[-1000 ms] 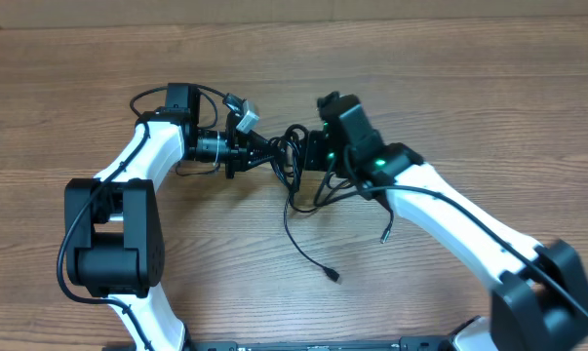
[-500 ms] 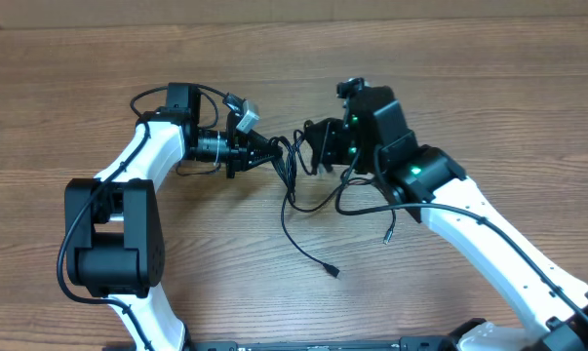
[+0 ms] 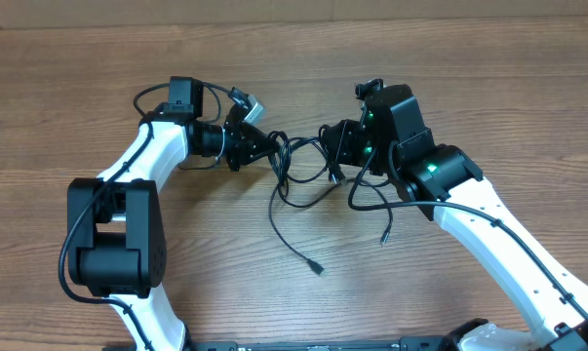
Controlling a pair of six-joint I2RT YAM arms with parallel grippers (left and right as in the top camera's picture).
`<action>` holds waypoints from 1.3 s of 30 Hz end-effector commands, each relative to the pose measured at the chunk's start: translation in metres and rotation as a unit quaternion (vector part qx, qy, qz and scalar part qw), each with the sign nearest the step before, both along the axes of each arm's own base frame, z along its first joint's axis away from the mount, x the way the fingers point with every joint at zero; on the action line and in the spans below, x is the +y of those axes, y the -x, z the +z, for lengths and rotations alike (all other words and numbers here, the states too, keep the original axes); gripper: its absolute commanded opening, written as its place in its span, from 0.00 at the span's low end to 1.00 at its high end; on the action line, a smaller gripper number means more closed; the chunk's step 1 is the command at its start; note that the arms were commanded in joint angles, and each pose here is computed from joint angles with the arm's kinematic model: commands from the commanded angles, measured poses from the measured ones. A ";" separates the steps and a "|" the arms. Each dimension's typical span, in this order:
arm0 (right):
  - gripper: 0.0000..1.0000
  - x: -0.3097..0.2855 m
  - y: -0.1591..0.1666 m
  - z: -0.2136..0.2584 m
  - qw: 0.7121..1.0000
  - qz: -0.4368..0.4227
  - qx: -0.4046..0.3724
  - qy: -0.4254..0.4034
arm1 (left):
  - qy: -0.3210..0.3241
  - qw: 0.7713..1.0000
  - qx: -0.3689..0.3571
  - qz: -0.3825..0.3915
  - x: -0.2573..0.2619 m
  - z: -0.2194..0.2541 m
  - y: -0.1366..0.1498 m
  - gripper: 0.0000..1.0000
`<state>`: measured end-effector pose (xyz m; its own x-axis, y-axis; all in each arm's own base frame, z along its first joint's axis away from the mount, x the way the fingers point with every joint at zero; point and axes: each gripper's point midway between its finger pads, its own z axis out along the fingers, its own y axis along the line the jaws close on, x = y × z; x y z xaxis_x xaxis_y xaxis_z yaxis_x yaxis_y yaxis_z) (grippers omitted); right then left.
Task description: Untangle cables
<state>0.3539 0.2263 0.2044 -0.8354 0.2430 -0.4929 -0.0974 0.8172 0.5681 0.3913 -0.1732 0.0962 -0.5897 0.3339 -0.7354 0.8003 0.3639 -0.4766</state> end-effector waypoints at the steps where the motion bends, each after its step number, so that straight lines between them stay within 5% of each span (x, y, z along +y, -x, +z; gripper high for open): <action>1: 0.04 -0.007 -0.001 0.013 1.000 -0.012 -0.018 0.000 | -0.121 0.984 0.064 0.113 0.032 -0.038 -0.020 0.04; 6: 0.04 -0.014 -0.002 0.008 0.999 -0.027 -0.015 0.017 | -0.218 0.931 0.128 0.265 0.074 -0.064 -0.037 0.04; 14: 0.04 -0.056 0.002 -0.016 0.989 -0.097 0.011 0.115 | -0.258 0.889 0.155 0.345 0.099 -0.073 -0.040 0.04; 24: 0.04 -0.068 0.013 -0.029 0.983 -0.104 0.038 0.148 | -0.258 0.887 0.157 0.349 0.100 -0.073 -0.041 0.04; 28: 0.13 -0.057 0.017 -0.028 0.988 -0.083 0.047 0.123 | -0.238 0.899 0.161 0.330 0.090 -0.070 -0.039 0.05; 30: 0.13 -0.055 0.017 -0.028 0.988 -0.080 0.048 0.119 | -0.233 0.908 0.155 0.313 0.086 -0.069 -0.038 0.16; 33: 0.13 -0.055 0.018 -0.028 0.989 -0.079 0.049 0.119 | -0.239 0.905 0.160 0.314 0.090 -0.068 -0.036 0.70; 35: 0.13 -0.055 0.018 -0.028 0.989 -0.079 0.049 0.119 | -0.238 0.901 0.174 0.317 0.096 -0.062 -0.035 0.82; 39: 0.14 -0.055 0.017 -0.028 0.989 -0.079 0.048 0.118 | -0.229 0.900 0.195 0.315 0.099 -0.045 -0.035 0.82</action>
